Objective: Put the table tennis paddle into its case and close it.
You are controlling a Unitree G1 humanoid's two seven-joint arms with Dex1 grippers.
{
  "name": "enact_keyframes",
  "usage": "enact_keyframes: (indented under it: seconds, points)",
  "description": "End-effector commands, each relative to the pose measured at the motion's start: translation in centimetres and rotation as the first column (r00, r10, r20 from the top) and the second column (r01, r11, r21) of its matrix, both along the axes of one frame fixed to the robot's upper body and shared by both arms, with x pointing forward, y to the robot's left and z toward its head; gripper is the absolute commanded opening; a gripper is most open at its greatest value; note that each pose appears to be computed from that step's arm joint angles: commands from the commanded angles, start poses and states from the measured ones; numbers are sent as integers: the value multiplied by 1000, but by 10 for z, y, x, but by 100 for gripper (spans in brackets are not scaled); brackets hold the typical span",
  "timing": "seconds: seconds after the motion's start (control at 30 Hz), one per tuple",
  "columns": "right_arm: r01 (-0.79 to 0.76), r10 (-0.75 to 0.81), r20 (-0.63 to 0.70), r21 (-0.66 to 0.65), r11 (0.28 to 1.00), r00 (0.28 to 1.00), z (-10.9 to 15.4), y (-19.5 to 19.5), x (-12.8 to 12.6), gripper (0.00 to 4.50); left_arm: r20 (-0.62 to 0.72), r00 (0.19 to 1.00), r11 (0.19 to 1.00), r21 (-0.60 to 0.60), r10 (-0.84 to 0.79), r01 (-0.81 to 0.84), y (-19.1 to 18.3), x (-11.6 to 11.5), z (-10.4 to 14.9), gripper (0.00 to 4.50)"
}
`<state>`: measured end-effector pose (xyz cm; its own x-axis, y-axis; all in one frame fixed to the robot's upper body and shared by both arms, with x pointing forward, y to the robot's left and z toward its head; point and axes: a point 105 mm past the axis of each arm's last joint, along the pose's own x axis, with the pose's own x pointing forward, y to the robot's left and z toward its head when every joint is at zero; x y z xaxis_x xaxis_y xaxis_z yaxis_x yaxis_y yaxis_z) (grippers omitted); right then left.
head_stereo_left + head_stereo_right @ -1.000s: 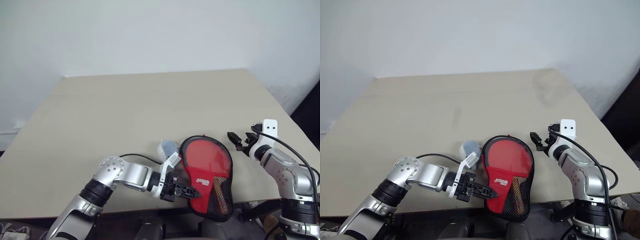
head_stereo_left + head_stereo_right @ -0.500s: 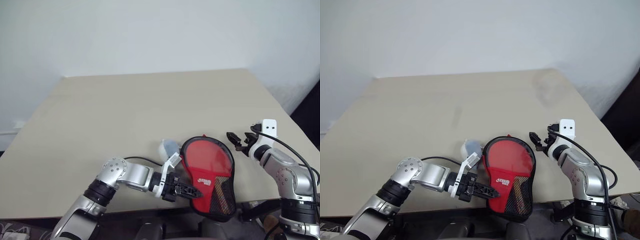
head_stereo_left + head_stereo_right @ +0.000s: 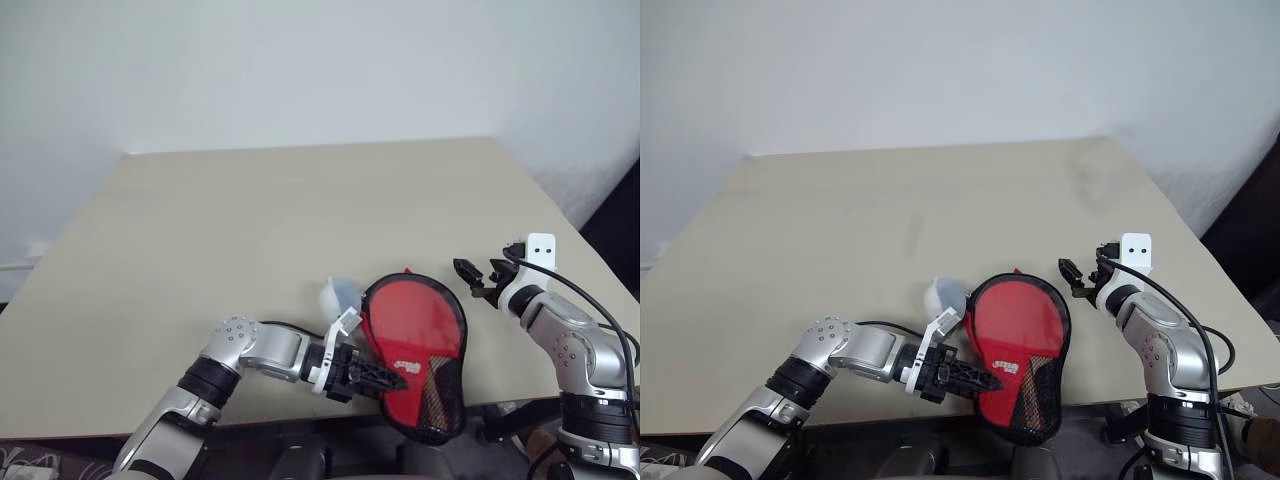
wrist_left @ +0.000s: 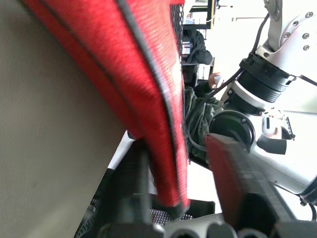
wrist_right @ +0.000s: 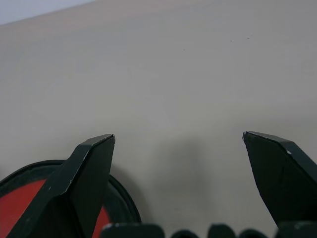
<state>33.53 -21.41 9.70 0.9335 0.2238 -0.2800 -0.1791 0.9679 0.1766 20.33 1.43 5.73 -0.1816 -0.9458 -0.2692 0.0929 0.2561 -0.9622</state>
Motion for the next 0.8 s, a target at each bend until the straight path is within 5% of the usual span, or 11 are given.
enact_keyframes:
  seconds: [0.03,0.17,0.47,0.7,0.8]
  points:
    - [-1,2,65,-15,1000,998,17,-2,2,450,50,999,999,-31,-20,21,-1,4,15,319]
    - [-2,3,61,-15,1000,998,17,-3,1,450,33,999,1000,-11,-14,15,6,6,12,448]
    - [-71,73,74,-26,997,995,27,-2,-4,450,264,963,998,48,-56,45,49,16,35,448]
    - [-79,82,153,-22,997,985,44,-2,3,450,626,779,993,-105,30,46,42,32,80,448]
    - [-74,76,165,-19,997,983,45,0,9,450,685,727,994,-100,30,53,24,39,74,448]
